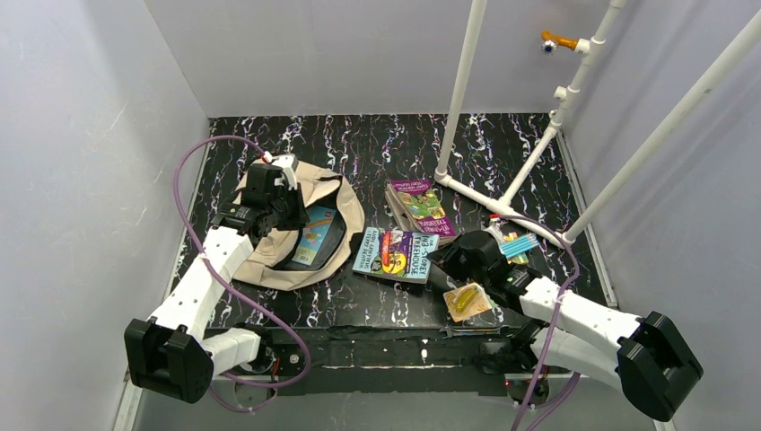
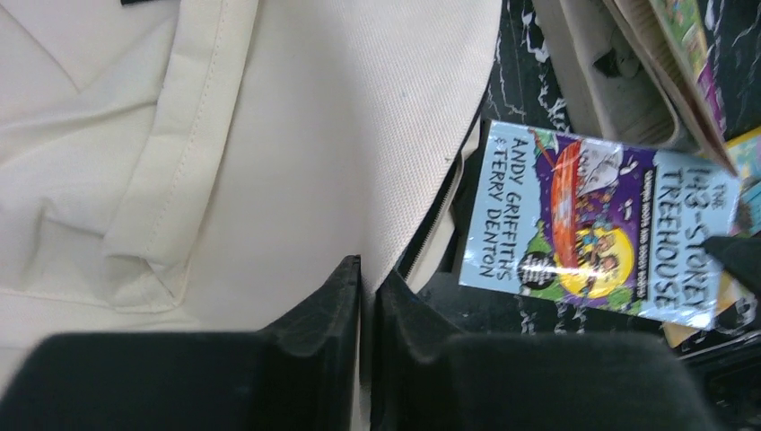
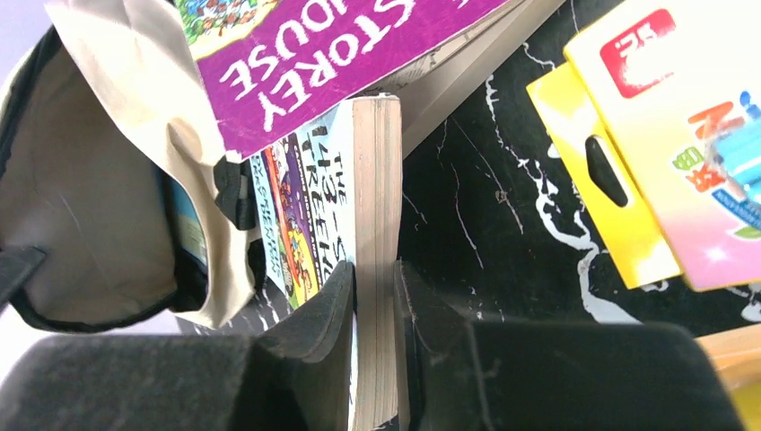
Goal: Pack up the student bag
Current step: Pick up the book from the center of the board.
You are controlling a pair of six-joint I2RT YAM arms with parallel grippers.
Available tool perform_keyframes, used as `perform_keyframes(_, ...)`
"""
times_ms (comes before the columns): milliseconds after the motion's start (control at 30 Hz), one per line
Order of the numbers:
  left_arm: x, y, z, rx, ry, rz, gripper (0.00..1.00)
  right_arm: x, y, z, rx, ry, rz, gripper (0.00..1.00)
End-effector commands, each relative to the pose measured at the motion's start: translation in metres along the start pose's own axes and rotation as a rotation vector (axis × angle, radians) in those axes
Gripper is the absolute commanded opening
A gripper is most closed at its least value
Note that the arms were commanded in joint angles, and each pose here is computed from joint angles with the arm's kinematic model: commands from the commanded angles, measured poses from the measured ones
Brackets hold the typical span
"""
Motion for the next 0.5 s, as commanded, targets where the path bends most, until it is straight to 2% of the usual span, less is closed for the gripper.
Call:
perform_keyframes(0,-0.002,-0.007,-0.005,0.042,-0.007,0.033,0.22,-0.009,0.023,-0.003,-0.073,0.011,-0.170,0.01)
perform_keyframes(133,-0.006,-0.010,-0.019,-0.016,-0.065,0.093,0.66,-0.007,0.037,-0.010,-0.126,0.049,-0.185,0.01)
perform_keyframes(167,-0.008,-0.015,-0.024,-0.006,-0.085,0.118,0.73,-0.005,0.040,-0.012,-0.138,0.064,-0.184,0.01)
perform_keyframes(233,-0.009,-0.031,-0.034,-0.018,-0.133,0.213,0.81,-0.004,0.046,-0.017,-0.158,0.087,-0.172,0.01)
perform_keyframes(300,-0.010,-0.053,-0.042,0.025,-0.230,0.303,0.88,-0.001,0.050,-0.022,-0.178,0.114,-0.137,0.01)
perform_keyframes(333,-0.008,-0.066,-0.042,0.070,-0.278,0.346,0.95,0.001,0.051,-0.024,-0.184,0.130,-0.114,0.01)
perform_keyframes(467,0.018,-0.108,-0.034,0.269,-0.471,0.553,0.98,0.005,0.055,-0.030,-0.174,0.176,-0.032,0.01)
Point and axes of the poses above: each gripper's point midway between its finger pads, its own z axis out along the fingers, its own y axis along the line the jaws close on, x = y × z, the point moved 6 cm from there along -z, back along the fingers, and after that the axes turned 11 degrees about z, right-handed, at the moved point
